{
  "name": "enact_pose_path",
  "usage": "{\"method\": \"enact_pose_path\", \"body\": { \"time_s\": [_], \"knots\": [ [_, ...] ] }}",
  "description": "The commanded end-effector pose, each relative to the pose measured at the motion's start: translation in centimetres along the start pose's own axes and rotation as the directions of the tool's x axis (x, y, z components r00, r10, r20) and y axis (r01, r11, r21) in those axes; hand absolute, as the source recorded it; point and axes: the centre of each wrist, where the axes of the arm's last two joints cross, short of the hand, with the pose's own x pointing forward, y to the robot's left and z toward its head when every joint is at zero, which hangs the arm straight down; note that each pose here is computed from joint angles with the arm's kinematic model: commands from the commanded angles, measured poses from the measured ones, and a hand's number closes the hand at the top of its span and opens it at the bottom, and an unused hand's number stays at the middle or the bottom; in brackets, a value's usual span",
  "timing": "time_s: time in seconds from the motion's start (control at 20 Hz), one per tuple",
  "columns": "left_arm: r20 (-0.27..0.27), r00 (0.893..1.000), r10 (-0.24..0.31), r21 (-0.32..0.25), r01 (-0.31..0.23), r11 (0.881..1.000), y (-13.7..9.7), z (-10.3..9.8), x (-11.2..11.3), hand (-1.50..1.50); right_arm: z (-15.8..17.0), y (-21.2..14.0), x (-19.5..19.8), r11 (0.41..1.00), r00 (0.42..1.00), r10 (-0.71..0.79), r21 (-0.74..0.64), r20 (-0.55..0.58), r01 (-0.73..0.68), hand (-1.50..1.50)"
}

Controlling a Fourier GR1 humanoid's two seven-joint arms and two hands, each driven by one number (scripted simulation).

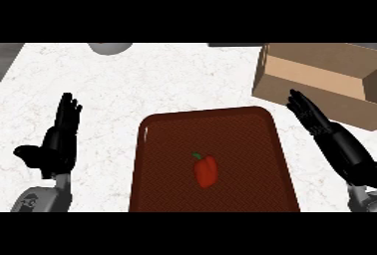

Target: Pick the bell pepper from the tray and place it in the cardboard box

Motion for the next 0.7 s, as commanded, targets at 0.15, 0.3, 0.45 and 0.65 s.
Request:
{"method": "enact_pose_path", "body": {
  "time_s": [0.15,0.3,0.45,0.65],
  "knots": [
    [0.162,0.97,-0.18,-0.264,0.218,0.94,0.9,-2.5,3.9,0.0,-2.7,0.0,9.7,0.989,0.962,0.143,-0.066,0.234,-0.131,-1.5],
    [0.2,0.959,-0.2,-0.397,0.266,0.878,-1.0,-1.8,3.9,0.0,-3.0,-3.3,12.6,0.818,0.808,0.575,-0.099,0.128,-0.567,-1.5],
    [0.236,0.95,-0.204,-0.454,0.293,0.842,-0.9,-2.7,6.4,0.0,-2.9,-0.5,11.7,0.869,0.862,0.493,-0.113,0.114,-0.482,-1.5],
    [0.256,0.946,-0.2,-0.45,0.3,0.841,-0.4,-2.8,7.3,0.0,-2.0,1.0,11.2,0.782,0.754,0.609,-0.03,0.245,-0.622,-1.5]
  ]
}}
